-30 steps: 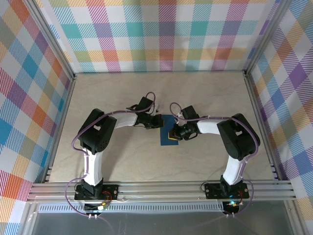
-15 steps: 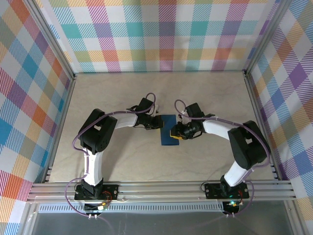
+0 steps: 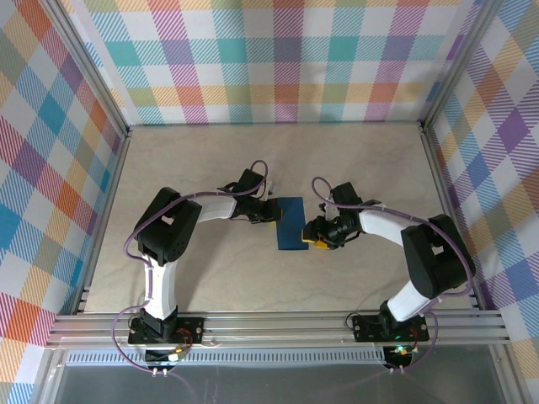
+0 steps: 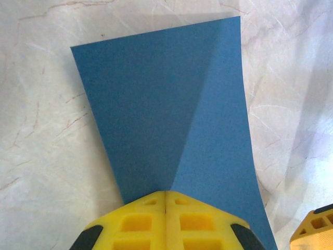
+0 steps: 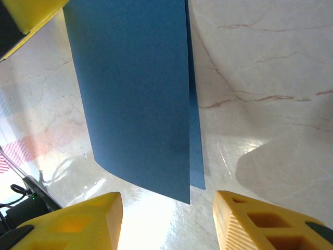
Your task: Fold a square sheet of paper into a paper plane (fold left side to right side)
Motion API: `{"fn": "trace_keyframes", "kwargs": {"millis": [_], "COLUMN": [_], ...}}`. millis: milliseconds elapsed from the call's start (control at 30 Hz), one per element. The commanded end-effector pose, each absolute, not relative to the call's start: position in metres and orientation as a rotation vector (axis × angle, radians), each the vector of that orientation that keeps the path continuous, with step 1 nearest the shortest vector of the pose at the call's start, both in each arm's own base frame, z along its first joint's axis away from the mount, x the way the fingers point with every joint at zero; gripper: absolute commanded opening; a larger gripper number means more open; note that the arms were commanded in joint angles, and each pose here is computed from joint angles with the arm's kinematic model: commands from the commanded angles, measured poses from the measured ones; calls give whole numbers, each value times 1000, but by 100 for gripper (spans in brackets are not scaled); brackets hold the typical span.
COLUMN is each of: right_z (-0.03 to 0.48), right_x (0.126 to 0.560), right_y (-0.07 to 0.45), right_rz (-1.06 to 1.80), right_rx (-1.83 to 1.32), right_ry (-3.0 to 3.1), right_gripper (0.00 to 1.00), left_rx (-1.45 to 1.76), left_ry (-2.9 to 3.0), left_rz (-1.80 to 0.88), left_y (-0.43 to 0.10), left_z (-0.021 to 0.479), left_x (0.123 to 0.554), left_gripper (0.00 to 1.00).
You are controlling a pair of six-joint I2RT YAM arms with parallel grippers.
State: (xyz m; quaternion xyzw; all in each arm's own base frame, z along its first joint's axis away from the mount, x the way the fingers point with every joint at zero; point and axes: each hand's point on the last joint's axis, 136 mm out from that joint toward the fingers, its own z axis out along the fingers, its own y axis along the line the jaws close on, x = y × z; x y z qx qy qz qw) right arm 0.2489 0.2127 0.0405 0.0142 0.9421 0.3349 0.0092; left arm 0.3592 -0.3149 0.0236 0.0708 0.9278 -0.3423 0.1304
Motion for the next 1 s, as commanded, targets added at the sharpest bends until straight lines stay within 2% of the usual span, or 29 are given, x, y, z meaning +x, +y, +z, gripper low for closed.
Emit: {"fn": "trace_keyframes", "kwargs": {"millis": [0, 500, 967], "right_z": [36, 37, 43], "right_x": [245, 267, 316], "right_y": [223, 238, 235], "right_rz": [1153, 1248, 1271], "right_rx": [49, 62, 64], "right_ry": [2946, 2874, 2785], "right_gripper": [49, 42, 35], "left_rx": [203, 212, 217], "left_ry": [2788, 2789, 2784], "left_rz": [-950, -957, -964], "left_y": [-309, -312, -313], "left_z": [6, 7, 8], "left_x": [338, 337, 337], "left_gripper": [0, 0, 0]}}
